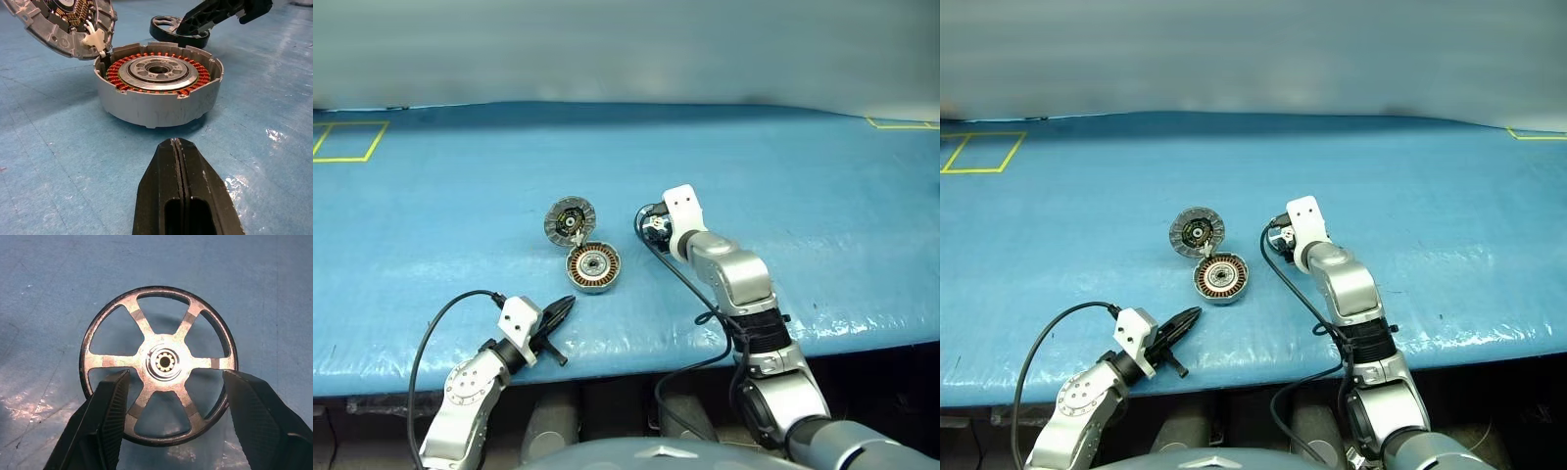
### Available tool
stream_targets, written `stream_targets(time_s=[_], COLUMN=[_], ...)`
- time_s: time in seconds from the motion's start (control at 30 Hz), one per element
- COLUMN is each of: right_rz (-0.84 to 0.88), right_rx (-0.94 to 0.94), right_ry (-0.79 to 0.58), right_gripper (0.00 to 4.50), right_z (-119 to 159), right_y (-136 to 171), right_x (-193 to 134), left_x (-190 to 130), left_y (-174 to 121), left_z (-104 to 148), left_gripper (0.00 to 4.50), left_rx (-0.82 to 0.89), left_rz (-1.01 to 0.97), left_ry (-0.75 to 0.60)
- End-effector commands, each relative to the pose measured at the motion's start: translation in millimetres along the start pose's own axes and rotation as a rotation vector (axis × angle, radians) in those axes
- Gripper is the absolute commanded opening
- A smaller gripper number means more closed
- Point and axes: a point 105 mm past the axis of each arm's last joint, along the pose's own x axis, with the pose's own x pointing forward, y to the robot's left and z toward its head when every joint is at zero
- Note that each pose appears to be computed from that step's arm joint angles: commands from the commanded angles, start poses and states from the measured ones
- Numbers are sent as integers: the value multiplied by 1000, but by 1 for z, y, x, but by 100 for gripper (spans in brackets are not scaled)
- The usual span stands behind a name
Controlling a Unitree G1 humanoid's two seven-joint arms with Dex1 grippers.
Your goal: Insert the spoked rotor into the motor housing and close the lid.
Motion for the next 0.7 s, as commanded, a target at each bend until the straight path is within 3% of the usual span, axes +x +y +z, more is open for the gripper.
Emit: stream_targets(time_s=[0.03,0.3,0.53,0.7], right_rz=[-12,62,83,57], right_rx=[0,18,-21,-51], right_ry=[-48,-4,11,6], right_gripper=[319,319,143,143], right_z=[11,5,5,2], right_y=[-3,1,2,-2], right_x=[-5,1,9,9], left_x=[1,2,2,1], left_y=[-2,-1,-1,0], left_z=[6,6,6,5], left_gripper=[0,0,0,0], left_rx=[15,18,19,21], left_rz=[-12,-11,-3,0], left_ry=[-23,-18,-17,-14])
